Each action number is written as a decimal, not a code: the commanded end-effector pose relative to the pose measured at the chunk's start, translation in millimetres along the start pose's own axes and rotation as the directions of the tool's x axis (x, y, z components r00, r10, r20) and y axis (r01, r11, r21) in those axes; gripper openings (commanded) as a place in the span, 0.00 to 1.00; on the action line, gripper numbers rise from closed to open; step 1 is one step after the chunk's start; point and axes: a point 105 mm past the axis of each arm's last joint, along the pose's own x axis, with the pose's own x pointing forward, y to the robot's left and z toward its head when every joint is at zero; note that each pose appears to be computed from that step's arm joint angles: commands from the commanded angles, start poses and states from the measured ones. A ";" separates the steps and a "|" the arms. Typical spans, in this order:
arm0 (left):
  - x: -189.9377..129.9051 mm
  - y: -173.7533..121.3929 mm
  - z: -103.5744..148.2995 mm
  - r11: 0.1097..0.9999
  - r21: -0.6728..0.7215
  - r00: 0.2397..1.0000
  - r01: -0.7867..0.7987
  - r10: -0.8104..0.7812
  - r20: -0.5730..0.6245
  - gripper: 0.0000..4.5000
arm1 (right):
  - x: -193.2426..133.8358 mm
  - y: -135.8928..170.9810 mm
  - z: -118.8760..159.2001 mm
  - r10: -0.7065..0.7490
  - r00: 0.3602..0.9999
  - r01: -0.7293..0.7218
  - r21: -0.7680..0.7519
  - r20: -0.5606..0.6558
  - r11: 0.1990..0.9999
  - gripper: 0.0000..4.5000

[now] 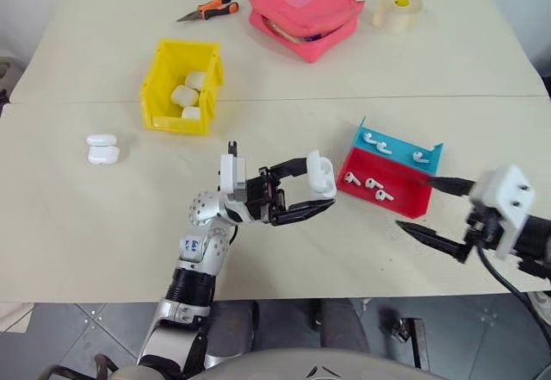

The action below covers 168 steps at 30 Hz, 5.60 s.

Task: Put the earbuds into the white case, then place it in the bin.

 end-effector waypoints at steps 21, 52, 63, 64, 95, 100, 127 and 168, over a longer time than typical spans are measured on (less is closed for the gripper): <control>-6.1 -4.4 13.1 0.995 0.076 0.998 -0.068 0.069 -0.011 0.62 | 42.6 -16.6 -10.9 0.087 0.938 -0.128 -0.102 -0.336 0.986 0.33; -4.8 -4.9 14.3 0.993 0.091 0.997 -0.072 0.073 -0.011 0.62 | 49.6 -32.7 -12.6 0.084 0.938 -0.146 -0.164 -0.337 0.976 0.33; -6.1 -6.0 15.5 0.992 0.095 0.997 -0.080 0.082 -0.014 0.62 | 52.7 -33.2 -21.9 0.091 0.933 -0.153 -0.156 -0.349 0.976 0.33; -6.3 -5.9 15.5 0.992 0.096 0.996 -0.081 0.082 -0.015 0.62 | 52.8 -33.2 -22.1 0.091 0.933 -0.153 -0.154 -0.349 0.976 0.33; -10.2 -2.6 10.5 1.000 0.025 0.999 -0.018 0.018 -0.027 0.62 | 25.0 -19.5 11.1 0.105 0.994 -0.109 -0.167 -0.037 0.980 0.12; -7.5 1.8 11.9 1.000 -0.006 1.000 0.021 -0.021 -0.006 0.62 | 19.3 -14.9 42.1 0.068 0.966 -0.027 -0.164 0.251 0.986 0.12; -0.7 14.0 23.9 0.999 -0.012 0.998 0.052 -0.052 -0.021 0.62 | 64.1 36.3 109.4 -0.010 0.577 -0.107 0.087 0.817 0.990 0.12; 13.0 23.3 29.3 1.000 0.019 0.997 -0.003 0.001 0.080 0.62 | 72.1 43.1 103.9 0.064 0.620 -0.219 0.094 0.782 0.971 0.12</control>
